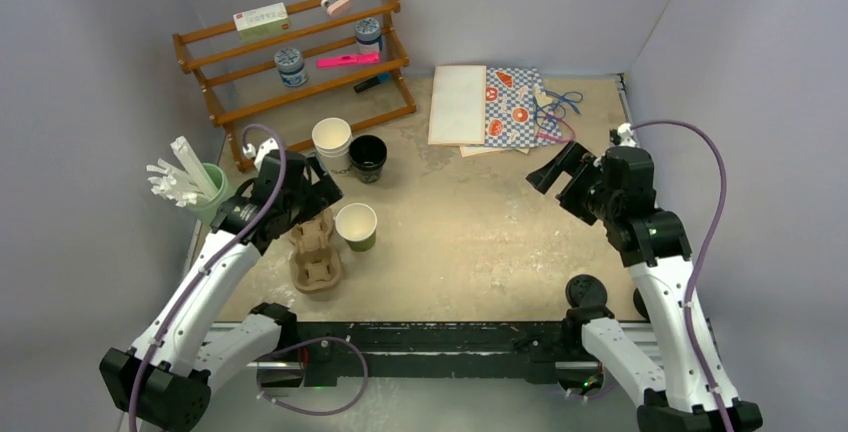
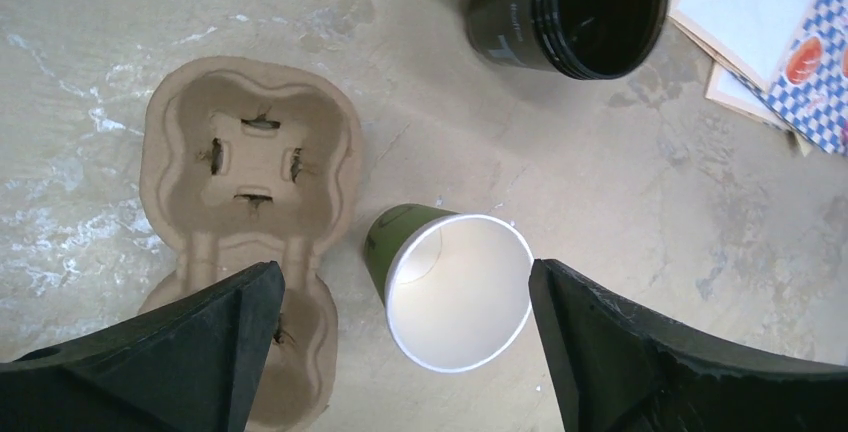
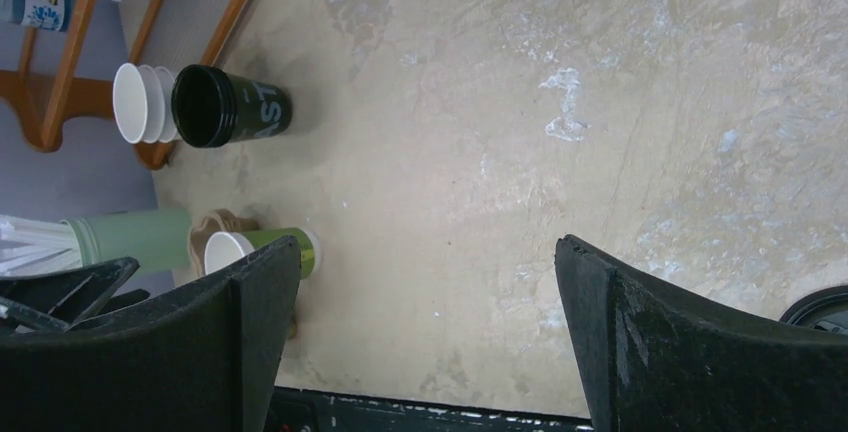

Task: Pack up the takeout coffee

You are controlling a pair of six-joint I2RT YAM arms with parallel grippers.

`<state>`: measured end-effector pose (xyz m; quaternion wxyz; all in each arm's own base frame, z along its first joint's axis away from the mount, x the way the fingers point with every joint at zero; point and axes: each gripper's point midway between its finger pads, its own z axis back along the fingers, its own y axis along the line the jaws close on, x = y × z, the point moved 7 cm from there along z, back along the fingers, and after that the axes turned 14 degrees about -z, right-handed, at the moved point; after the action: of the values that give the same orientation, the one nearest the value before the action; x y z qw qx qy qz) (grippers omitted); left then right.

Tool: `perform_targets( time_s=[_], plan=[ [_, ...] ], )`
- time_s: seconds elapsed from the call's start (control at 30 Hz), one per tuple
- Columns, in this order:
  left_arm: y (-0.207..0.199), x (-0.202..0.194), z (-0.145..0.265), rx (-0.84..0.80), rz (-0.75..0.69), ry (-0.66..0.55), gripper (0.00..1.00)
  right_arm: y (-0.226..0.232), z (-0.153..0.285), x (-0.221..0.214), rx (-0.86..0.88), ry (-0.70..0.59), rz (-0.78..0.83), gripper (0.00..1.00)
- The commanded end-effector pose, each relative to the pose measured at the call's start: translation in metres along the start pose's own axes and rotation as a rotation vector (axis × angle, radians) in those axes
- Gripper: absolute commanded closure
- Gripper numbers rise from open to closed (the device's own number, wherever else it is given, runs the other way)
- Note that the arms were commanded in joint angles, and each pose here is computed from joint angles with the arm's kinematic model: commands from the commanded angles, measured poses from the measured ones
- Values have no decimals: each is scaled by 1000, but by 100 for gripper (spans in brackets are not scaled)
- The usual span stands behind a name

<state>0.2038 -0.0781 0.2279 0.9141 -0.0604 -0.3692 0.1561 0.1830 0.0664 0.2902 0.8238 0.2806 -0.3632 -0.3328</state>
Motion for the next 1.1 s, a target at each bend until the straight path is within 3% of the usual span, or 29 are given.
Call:
perform_targets(
  time_s=[0.0,0.17,0.33,0.67,1.07],
  plan=[
    [-12,21,24,-143,-69,-129,0,4,-11,3,-13,5,-51,1],
    [-25,29,36,-306,-220,-200,0,17,-41,4,33,71,-80,1],
    [-41,34,34,-419,-309,-184,0,38,-85,20,66,81,-99,5],
    [-58,42,40,-545,-420,-183,3,66,-172,86,65,-54,-35,23],
    [-54,40,40,-548,-506,-170,4,8,-286,140,-85,-18,5,43]
  ],
)
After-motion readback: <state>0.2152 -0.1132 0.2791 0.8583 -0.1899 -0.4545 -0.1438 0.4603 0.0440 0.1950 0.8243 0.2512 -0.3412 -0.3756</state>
